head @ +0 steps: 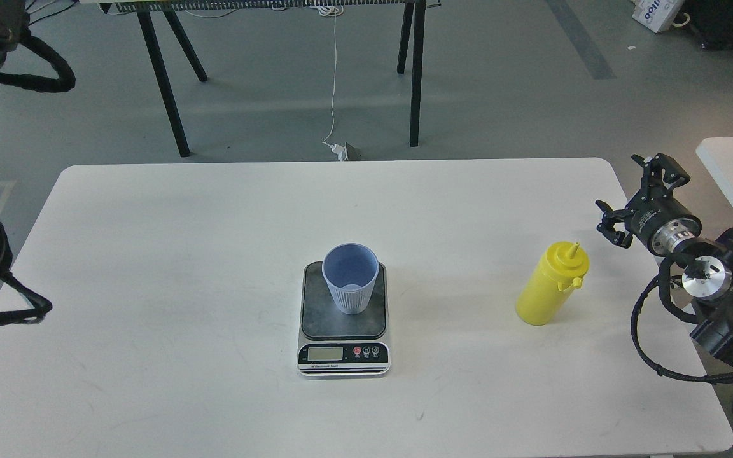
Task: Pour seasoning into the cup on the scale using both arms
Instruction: 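Open the left gripper and withdraw the left arm up and away, then bring the right gripper down beside the yellow squeeze bottle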
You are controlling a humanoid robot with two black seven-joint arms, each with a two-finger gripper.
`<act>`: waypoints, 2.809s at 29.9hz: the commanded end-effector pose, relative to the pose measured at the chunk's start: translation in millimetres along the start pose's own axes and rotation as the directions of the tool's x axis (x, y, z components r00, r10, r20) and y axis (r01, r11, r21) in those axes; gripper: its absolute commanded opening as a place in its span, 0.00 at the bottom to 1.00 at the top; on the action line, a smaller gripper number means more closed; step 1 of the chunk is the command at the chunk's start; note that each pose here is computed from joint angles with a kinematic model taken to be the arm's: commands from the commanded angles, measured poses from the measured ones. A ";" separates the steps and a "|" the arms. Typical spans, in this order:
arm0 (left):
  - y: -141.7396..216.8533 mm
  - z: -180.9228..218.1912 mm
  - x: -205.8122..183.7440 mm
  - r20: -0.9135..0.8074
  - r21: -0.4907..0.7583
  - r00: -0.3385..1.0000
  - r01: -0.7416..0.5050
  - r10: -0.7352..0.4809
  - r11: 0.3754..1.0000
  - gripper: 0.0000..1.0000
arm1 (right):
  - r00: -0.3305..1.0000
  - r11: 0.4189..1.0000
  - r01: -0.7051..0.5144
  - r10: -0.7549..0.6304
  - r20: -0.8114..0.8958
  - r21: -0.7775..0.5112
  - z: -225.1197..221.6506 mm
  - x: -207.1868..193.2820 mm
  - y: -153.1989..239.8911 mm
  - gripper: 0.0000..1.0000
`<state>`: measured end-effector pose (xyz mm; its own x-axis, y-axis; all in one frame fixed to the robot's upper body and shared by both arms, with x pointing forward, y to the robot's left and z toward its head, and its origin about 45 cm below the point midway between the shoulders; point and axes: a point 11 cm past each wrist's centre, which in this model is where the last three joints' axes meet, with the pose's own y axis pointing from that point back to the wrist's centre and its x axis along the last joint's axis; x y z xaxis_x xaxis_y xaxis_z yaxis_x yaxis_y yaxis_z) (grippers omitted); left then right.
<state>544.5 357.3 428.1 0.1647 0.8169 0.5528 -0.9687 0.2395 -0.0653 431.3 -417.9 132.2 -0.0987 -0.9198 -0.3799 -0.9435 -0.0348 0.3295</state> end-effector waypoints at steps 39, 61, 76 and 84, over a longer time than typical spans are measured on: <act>95.7 -158.4 7.9 -0.451 0.210 0.814 -0.302 0.366 0.930 0.99 | 0.395 0.996 0.077 -0.080 0.915 0.054 25.0 50.0 169.7 1.00; 106.2 -169.7 9.7 -0.439 0.236 0.813 -0.306 0.382 0.922 0.99 | 0.487 0.944 0.268 0.039 0.873 -0.191 153.3 -12.9 203.1 1.00; 113.8 -183.0 0.3 -0.438 0.264 0.813 -0.291 0.383 0.920 0.99 | 0.534 0.944 0.298 -0.041 0.844 -0.143 128.8 -19.8 174.7 1.00; 116.5 -186.3 -0.5 -0.437 0.271 0.812 -0.291 0.386 0.918 0.99 | 0.570 0.948 0.286 -0.048 0.820 -0.143 129.0 -15.3 162.5 1.00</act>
<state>466.5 481.7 265.4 -0.1576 0.9856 0.0614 -0.9874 -0.1582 0.0051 235.3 -361.0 82.0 -0.2763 -0.1913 -0.9418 -0.8778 -0.3488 0.3284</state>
